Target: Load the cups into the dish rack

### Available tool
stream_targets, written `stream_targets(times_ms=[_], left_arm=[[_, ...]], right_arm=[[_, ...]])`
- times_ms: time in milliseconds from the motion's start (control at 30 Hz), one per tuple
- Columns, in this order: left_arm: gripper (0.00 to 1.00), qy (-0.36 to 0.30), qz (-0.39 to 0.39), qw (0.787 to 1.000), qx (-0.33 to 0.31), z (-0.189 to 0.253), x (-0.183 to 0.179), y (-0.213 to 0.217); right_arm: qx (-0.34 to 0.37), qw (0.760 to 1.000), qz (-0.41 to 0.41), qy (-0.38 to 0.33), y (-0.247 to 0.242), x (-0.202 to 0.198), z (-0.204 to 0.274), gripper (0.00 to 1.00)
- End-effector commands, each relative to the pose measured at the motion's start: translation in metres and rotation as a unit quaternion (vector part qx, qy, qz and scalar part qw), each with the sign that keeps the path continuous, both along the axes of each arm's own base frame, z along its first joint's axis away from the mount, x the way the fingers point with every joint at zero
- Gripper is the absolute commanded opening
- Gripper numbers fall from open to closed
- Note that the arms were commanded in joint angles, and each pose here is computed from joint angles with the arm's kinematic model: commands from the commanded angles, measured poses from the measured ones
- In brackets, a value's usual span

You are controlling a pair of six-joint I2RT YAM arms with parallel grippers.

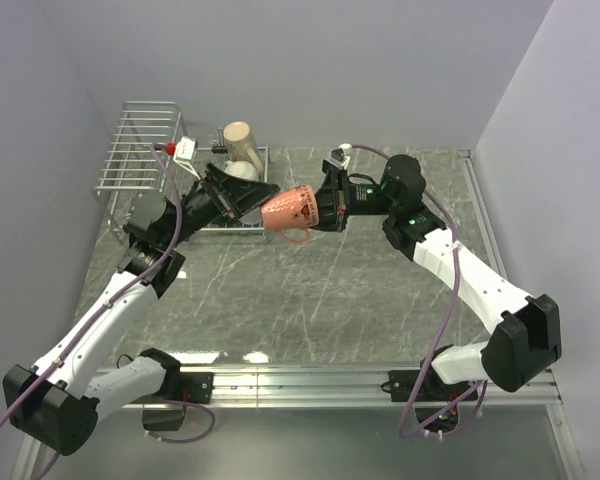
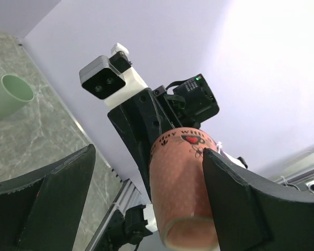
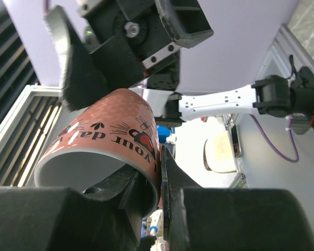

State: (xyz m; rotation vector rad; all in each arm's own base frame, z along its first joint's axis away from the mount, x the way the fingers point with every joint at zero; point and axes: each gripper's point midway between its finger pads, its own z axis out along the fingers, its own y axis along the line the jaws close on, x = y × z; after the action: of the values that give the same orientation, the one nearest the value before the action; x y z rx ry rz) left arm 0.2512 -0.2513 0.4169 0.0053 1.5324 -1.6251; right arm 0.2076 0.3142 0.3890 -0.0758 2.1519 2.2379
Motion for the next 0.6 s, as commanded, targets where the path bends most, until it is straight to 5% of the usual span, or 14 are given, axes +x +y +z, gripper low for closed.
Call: stream_targets(times_ms=[0, 567], left_arm=[[0.89, -0.051, -0.038, 0.997, -0.034, 0.029, -0.024, 0.005], [0.90, -0.066, -0.098, 0.993, -0.028, 0.044, -0.031, -0.012]], right_arm=[[0.048, 0.998, -0.017, -0.048, -0.014, 0.004, 0.034, 0.00], [0.036, 0.998, -0.042, -0.038, -0.016, 0.035, 0.027, 0.00]])
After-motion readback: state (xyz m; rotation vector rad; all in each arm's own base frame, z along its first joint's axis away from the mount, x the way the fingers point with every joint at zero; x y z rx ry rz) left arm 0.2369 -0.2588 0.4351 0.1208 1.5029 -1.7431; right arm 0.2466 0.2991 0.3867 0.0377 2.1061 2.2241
